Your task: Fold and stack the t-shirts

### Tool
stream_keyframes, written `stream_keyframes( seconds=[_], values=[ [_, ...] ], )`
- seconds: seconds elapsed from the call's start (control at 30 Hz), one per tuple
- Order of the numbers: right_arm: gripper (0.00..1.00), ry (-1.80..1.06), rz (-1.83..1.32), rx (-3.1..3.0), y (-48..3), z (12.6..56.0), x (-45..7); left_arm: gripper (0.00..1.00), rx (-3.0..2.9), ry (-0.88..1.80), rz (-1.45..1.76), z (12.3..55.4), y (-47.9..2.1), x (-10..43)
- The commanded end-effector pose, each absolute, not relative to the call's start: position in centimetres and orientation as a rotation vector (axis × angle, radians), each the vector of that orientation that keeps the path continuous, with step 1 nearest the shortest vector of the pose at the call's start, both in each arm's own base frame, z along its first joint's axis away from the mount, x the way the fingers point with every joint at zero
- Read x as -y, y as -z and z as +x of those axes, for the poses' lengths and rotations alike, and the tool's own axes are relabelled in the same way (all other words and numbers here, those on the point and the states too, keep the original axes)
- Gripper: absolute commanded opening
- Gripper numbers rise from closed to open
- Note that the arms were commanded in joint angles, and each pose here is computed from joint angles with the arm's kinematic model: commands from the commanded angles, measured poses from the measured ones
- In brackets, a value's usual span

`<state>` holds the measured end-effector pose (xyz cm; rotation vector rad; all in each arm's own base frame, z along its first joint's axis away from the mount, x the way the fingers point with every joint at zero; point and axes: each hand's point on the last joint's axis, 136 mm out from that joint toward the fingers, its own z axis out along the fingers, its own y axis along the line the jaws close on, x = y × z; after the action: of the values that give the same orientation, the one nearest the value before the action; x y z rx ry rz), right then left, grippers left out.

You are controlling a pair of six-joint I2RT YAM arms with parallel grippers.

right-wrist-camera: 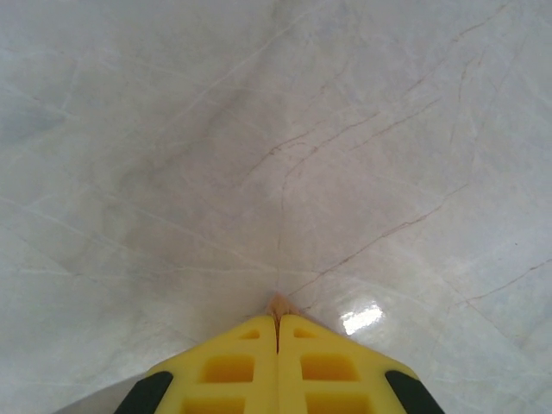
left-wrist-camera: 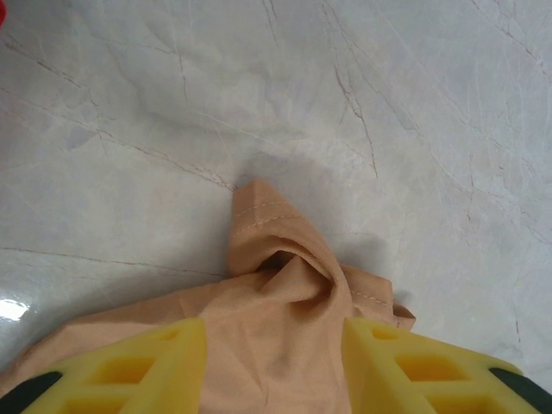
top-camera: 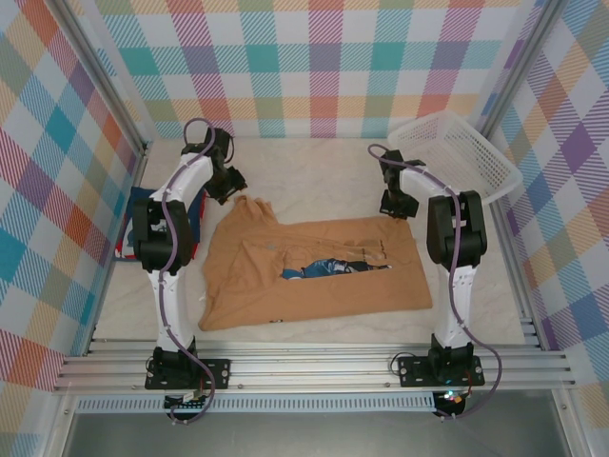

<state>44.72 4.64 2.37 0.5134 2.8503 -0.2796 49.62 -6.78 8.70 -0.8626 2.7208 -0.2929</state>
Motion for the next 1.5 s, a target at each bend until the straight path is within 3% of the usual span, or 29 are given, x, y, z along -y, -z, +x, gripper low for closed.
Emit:
stream_keyframes(
  seconds=[0.0,0.17,0.53,0.77,0.87,0.9,1.3,1.47],
  values=[
    [0.0,0.296,0.516,-2.86,-3.5,43.8,-4.1,0.46,-2.701,0.328,-0.912,50.9,-8.8,5.9],
    [0.0,0.281,0.506,-2.864,-3.6,43.8,-4.3,0.46,-2.669,0.313,-0.994,53.1,-7.4,5.0],
    [0.0,0.25,0.515,-2.88,-3.2,43.5,-4.7,0.4,-2.743,0.225,-1.08,52.8,-3.6,4.5],
    [0.0,0.247,0.515,-2.88,-3.2,43.5,-4.8,0.23,-2.787,0.285,-1.056,52.3,-2.2,6.1],
    [0.0,0.248,0.518,-2.88,-3.2,43.5,-4.8,0.02,-2.749,0.28,-1.04,52.4,-3.4,6.2],
    [0.0,0.247,0.519,-2.879,-3.2,43.6,-4.8,0.0,-2.729,0.278,-1.035,52.6,-4.0,6.0],
    [0.0,0.261,0.528,-2.895,-2.7,43.1,-4.7,0.0,-2.545,0.387,-0.574,56.5,-14.7,8.7],
    [0.0,0.268,0.525,-2.906,-2.5,43.0,-4.7,0.0,-2.506,0.353,-0.521,56.6,-16.4,8.4]
  ],
)
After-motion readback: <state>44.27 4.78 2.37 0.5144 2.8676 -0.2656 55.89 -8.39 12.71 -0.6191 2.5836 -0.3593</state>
